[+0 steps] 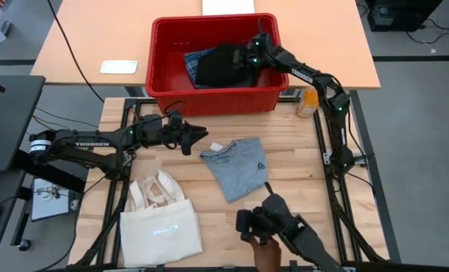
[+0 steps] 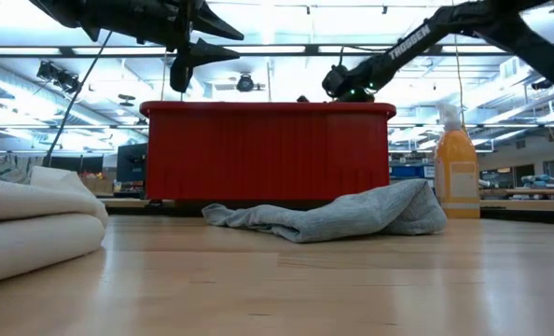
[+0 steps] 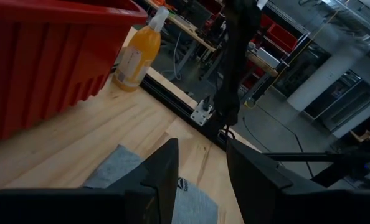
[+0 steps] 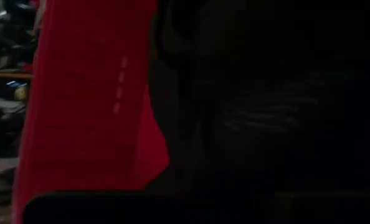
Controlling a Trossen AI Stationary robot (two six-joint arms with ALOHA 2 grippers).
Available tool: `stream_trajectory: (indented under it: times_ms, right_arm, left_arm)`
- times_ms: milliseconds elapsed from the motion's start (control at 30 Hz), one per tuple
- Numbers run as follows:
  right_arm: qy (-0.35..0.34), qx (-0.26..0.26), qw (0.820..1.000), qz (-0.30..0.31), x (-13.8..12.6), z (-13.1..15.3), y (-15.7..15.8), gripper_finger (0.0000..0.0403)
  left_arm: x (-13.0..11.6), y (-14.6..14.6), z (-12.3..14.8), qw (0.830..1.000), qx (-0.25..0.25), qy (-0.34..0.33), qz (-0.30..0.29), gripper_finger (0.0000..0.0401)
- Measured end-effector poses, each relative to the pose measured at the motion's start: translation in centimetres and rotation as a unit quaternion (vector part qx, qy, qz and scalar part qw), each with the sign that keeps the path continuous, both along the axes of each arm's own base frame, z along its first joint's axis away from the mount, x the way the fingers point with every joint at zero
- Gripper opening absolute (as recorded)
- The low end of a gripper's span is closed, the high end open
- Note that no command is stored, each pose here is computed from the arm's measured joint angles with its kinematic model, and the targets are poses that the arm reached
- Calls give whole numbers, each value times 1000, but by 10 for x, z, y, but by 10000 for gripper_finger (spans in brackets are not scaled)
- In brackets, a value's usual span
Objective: Fold laundry
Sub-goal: Stack the black t-shirt in the red organizer bin, then stack the gray t-shirt in the red organizer bin
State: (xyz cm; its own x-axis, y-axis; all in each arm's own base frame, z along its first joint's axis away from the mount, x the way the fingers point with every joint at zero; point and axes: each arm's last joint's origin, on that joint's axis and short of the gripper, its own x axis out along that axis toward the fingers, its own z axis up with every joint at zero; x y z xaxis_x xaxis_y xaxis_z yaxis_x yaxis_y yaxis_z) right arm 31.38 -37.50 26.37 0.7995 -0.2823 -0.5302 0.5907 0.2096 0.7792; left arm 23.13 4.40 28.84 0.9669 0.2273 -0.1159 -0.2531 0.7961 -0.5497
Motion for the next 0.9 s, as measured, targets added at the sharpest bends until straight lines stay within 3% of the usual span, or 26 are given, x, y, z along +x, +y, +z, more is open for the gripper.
stream_trajectory:
  times_ms: [167, 367, 533, 733, 900]
  right_arm:
    - [26, -67, 997, -38, -8, 25, 6, 48]
    - [57, -139, 988, -31, -29, 48, 5, 75]
    - [75, -142, 987, -30, -43, 53, 2, 148]
    - [89, -121, 989, 7, -53, 47, 2, 281]
    - [118, -164, 978, -44, -69, 75, 10, 337]
  left_arm:
    - [0, 0, 0, 1000, 0, 0, 0, 141]
    - [0, 0, 0, 1000, 0, 0, 0, 141]
    - [0, 0, 0, 1000, 0, -1, 0, 141]
    - [0, 0, 0, 1000, 1, -1, 0, 141]
    - [0, 0, 0, 1000, 0, 0, 0, 141]
